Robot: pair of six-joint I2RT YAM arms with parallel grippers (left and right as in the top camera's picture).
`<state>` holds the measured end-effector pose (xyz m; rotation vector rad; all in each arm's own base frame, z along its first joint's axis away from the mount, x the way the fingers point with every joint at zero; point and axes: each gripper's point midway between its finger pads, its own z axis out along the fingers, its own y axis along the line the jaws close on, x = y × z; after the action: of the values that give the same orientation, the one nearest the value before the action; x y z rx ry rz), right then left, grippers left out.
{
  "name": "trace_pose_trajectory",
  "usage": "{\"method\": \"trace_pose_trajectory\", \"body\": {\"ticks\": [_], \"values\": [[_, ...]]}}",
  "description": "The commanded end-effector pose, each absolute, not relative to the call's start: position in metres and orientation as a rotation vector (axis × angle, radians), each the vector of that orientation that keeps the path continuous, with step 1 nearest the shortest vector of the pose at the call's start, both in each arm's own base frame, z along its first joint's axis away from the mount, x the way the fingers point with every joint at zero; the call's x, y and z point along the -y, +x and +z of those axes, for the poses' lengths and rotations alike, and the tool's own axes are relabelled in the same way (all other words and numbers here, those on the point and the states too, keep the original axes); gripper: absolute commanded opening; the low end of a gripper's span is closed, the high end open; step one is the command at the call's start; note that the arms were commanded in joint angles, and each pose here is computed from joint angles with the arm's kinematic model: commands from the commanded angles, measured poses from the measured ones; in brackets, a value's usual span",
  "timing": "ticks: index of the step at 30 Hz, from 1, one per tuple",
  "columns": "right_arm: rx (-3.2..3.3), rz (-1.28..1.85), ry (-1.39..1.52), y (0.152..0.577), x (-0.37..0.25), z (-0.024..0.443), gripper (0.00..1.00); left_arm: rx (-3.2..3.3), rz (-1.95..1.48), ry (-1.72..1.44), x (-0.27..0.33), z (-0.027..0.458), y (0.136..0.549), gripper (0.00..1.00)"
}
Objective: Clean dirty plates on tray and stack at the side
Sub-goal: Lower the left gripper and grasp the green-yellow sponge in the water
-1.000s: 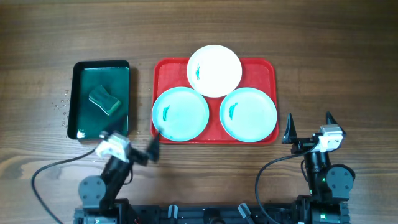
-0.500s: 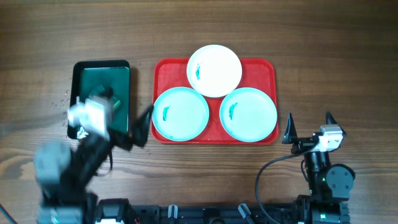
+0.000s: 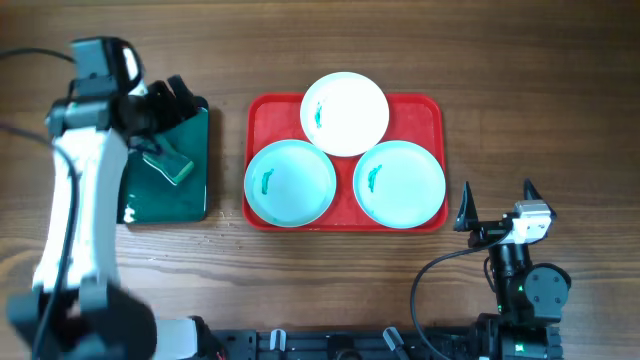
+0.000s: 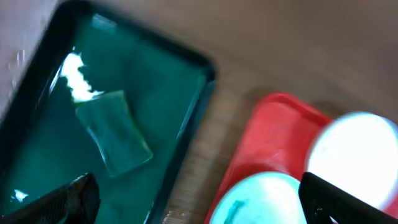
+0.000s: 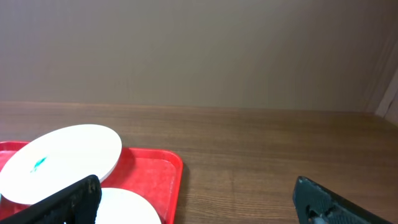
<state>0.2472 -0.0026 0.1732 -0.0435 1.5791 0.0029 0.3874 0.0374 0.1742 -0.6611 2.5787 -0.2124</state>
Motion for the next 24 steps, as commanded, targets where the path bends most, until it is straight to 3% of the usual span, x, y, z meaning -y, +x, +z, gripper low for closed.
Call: {"method": "trace_pose_trajectory", "body": {"ticks": [1,7,14,21,22,23,24], "values": [[-1.572,0.004,-0.035,0.247,0.003,0.175,1.00,-2.533,-0.038,-1.201,-0.081,0.117,0.387,1.00],[-1.573,0.005,-0.034,0.247,0.003,0.175,1.00,-2.605,0.026,-1.427,-0.111,0.045,0.379,1.00],[-1.573,0.005,-0.034,0.247,0.003,0.175,1.00,-2.607,0.029,-1.426,-0.116,0.015,0.390,0.99],[-1.572,0.004,-0.035,0.247,0.003,0.175,1.00,-2.637,0.022,-1.432,-0.114,-0.007,0.390,0.86],[-1.572,0.004,-0.035,0.247,0.003,0.175,1.00,-2.641,0.024,-1.434,-0.113,-0.009,0.388,0.80],[-1.572,0.004,-0.035,0.247,0.003,0.175,1.00,-2.646,0.027,-1.436,-0.113,-0.011,0.387,0.61],[-1.572,0.004,-0.035,0.247,0.003,0.175,1.00,-2.648,0.029,-1.438,-0.113,-0.011,0.386,0.29]]}}
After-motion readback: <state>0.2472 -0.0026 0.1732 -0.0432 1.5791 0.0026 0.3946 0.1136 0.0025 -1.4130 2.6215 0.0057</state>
